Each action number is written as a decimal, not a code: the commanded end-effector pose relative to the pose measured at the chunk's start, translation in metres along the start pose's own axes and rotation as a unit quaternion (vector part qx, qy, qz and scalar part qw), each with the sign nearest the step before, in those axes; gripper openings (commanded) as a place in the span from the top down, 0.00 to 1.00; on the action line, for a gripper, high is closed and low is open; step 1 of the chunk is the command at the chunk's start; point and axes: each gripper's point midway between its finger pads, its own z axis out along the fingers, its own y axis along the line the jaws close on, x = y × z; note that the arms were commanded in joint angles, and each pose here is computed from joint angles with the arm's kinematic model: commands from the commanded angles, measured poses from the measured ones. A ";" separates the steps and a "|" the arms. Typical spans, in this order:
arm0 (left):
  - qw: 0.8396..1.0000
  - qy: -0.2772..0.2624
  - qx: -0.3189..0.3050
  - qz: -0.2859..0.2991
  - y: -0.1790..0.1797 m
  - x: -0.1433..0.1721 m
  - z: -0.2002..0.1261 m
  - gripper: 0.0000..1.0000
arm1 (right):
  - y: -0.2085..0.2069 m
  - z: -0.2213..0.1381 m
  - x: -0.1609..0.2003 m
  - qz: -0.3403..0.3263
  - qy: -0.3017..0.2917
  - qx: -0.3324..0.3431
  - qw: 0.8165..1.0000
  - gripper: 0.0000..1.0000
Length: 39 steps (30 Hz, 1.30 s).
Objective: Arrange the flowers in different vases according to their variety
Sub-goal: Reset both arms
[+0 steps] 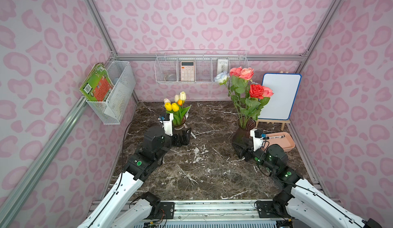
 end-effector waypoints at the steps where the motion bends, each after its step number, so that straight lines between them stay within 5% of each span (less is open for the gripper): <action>1: 0.999 0.022 0.003 -0.029 0.002 0.018 -0.015 0.01 | 0.007 -0.002 -0.009 -0.022 -0.004 -0.011 1.000 0.01; 11: 0.994 0.015 -0.080 -0.071 0.053 0.067 -0.054 0.01 | -0.021 -0.039 -0.024 -0.070 -0.055 0.090 0.992 0.01; 17: 0.983 -0.007 -0.178 -0.051 0.099 0.090 -0.045 0.01 | -0.048 -0.040 -0.013 -0.096 -0.033 0.159 0.982 0.01; 27: 0.957 -0.008 -0.289 -0.009 0.143 0.080 -0.024 0.01 | -0.126 -0.060 -0.017 -0.074 -0.046 0.278 0.957 0.01; 39: 0.924 -0.014 -0.382 -0.024 0.222 0.073 -0.007 0.01 | -0.204 -0.108 -0.037 -0.039 -0.139 0.374 0.916 0.01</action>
